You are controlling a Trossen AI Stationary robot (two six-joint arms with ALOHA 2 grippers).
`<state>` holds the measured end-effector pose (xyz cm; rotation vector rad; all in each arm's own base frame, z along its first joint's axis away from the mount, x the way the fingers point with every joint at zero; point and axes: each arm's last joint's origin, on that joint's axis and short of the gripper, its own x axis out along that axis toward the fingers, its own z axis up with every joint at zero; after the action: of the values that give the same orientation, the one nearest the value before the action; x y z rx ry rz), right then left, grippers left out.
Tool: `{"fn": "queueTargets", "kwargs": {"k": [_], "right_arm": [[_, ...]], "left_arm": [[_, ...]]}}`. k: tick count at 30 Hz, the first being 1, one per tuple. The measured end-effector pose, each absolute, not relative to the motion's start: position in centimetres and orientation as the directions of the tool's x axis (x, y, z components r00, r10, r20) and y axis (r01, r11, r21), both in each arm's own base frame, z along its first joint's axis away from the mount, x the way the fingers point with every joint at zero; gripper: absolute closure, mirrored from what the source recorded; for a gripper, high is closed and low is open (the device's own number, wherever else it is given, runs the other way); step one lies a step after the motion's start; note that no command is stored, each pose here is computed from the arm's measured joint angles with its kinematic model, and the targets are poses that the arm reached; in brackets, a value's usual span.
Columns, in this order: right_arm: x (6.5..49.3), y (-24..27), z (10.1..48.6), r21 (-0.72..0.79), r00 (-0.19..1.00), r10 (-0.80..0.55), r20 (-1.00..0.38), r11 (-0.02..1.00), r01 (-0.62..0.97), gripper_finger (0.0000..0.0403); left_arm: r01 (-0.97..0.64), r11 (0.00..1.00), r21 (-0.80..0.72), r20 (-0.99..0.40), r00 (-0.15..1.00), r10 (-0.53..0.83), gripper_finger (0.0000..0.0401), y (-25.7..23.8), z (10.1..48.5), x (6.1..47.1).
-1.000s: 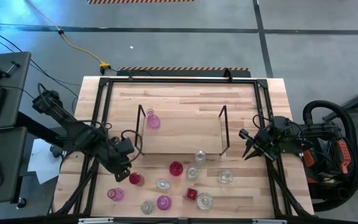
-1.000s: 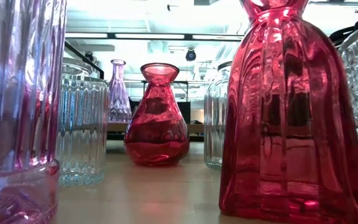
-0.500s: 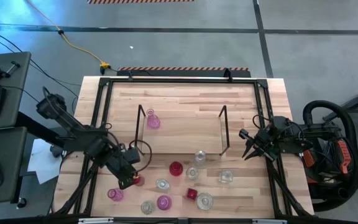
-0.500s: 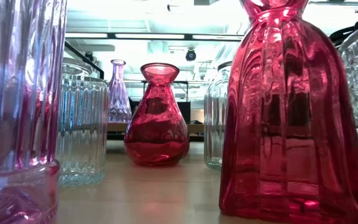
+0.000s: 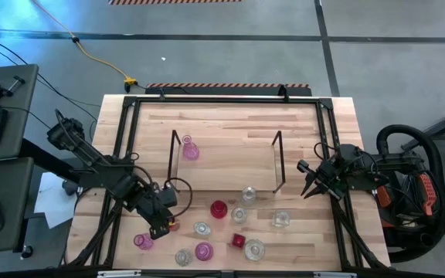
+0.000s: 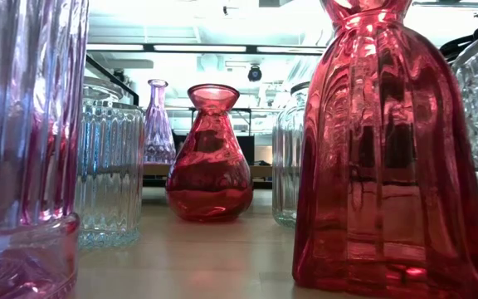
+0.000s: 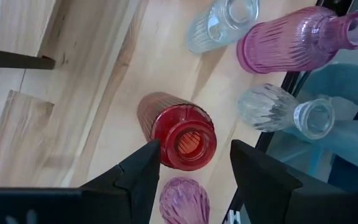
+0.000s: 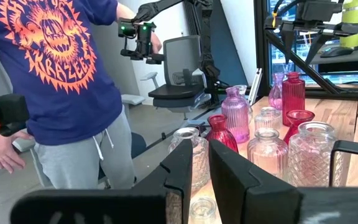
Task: Sort vases onto shelf
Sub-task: Put the red vase on the shelf
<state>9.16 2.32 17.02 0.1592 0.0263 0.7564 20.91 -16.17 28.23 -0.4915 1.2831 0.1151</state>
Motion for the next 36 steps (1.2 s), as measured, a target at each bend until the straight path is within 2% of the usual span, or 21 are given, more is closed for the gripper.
{"fn": "queueTargets", "kwargs": {"k": [19,36], "right_arm": [[9.2,2.3,17.0,0.153,0.728,0.685,0.033,0.716,-0.681,0.0355],[9.2,2.3,17.0,0.154,0.727,0.685,0.033,0.716,-0.681,0.0355]], "left_arm": [[-0.350,0.912,-0.214,-0.969,0.198,-0.151,0.0217,-16.4,26.4,21.9],[-0.334,0.922,-0.196,-0.974,0.178,-0.142,0.0219,-16.5,26.0,22.1]]}}
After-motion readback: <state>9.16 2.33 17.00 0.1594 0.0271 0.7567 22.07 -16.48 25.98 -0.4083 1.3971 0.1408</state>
